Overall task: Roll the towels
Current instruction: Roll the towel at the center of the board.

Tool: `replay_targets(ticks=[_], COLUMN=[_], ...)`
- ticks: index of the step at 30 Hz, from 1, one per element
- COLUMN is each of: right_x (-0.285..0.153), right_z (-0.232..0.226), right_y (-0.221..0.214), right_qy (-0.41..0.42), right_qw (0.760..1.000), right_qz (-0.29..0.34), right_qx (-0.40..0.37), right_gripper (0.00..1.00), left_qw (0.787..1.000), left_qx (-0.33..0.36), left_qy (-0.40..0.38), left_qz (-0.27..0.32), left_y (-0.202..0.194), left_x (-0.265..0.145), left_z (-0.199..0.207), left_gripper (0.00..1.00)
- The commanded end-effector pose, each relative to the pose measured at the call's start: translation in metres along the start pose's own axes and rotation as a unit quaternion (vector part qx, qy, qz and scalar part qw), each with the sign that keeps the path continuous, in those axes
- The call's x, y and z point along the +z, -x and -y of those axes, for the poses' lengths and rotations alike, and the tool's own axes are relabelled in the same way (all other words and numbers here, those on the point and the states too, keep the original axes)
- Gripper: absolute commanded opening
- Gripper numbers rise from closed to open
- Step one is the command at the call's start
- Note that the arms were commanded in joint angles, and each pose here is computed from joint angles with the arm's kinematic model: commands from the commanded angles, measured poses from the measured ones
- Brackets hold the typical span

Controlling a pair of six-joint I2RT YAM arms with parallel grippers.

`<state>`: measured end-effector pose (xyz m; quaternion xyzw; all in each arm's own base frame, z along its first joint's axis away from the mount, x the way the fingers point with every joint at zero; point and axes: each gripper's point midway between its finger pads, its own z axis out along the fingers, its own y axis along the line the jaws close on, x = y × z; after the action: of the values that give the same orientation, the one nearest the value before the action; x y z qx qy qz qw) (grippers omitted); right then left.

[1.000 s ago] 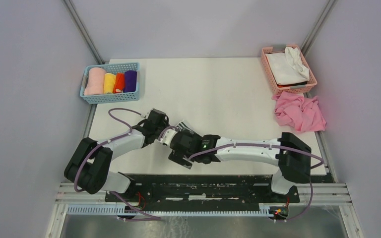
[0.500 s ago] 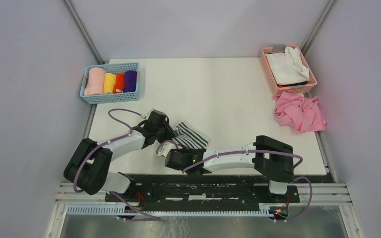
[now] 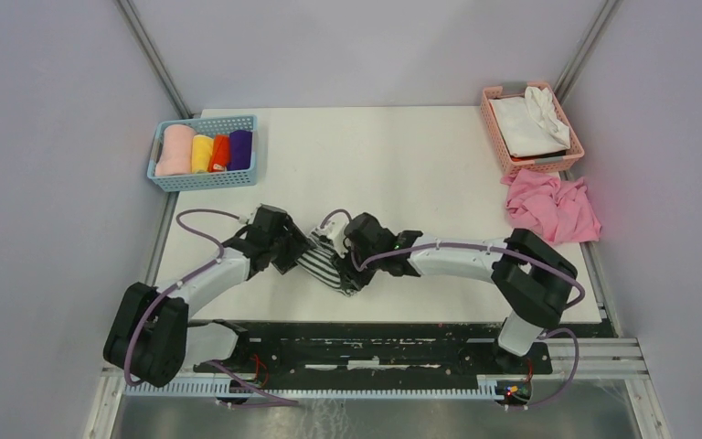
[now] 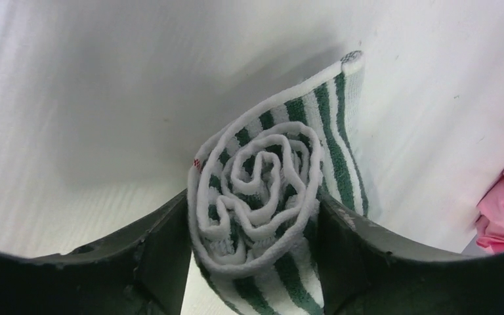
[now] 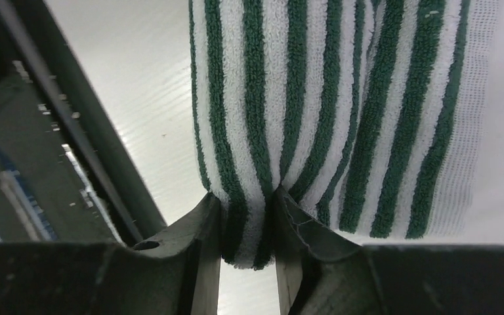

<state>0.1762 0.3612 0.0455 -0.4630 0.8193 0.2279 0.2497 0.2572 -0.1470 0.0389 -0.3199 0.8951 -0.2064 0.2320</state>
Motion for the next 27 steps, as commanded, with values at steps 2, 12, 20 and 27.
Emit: replay_targets(ticks=[2,12,20,27], right_x=[-0.004,0.014,0.028,0.038], right_z=[-0.049,-0.009,0.008,0.02], right_y=[-0.034,-0.019,-0.037,-0.046], right_qy=[0.24,0.335,0.343,0.337], right_qw=[0.959,0.879,0.841,0.824], right_qz=[-0.076,-0.048,-0.058,-0.066], right_qx=[0.128,0.337,0.415,0.45], right_gripper=[0.22,0.22,0.26,0.28], left_qw=[0.999,0.988,0.979,0.967], left_qx=[0.001,-0.021,-0.044,-0.061], left_qy=[0.008,-0.122,-0.195,-0.246], left_qz=[0.038,0.097,0.038,-0.001], left_y=[0.02,0.029,0.0,-0.014], left_x=[-0.012,-0.064,-0.052,-0.038], left_z=[-0.009,0.015,0.022,0.035], left_gripper=[0.78,0.94,0.95,0.95])
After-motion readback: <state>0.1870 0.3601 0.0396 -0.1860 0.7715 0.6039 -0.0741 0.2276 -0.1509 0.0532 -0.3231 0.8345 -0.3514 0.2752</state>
